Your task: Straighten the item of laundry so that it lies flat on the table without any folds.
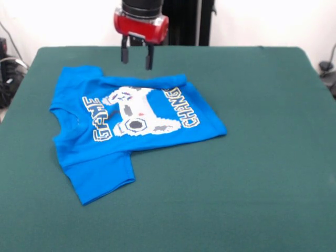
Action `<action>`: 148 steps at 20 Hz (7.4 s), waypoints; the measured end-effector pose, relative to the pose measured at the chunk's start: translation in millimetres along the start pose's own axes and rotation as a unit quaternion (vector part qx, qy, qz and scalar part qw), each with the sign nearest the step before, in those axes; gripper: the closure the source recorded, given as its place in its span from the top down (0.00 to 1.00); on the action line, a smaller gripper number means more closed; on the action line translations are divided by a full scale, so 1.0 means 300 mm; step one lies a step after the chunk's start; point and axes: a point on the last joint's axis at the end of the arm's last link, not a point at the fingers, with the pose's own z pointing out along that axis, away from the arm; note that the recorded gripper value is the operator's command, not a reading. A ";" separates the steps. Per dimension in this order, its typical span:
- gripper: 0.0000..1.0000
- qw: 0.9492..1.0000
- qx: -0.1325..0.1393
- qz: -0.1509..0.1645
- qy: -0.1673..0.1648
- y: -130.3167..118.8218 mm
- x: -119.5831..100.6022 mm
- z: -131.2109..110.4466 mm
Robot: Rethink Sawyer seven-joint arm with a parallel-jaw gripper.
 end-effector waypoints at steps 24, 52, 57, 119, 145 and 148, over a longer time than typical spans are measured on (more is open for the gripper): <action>1.00 0.999 -0.007 -0.020 0.026 0.135 0.062 0.074; 1.00 0.998 -0.011 -0.028 0.059 0.230 0.113 0.218; 1.00 0.998 -0.011 -0.031 0.062 0.237 0.124 0.226; 1.00 0.999 -0.026 -0.001 0.036 0.137 0.162 0.203; 1.00 0.999 -0.022 0.002 0.033 0.085 0.194 0.182; 1.00 0.999 -0.021 0.007 0.033 0.061 0.195 0.173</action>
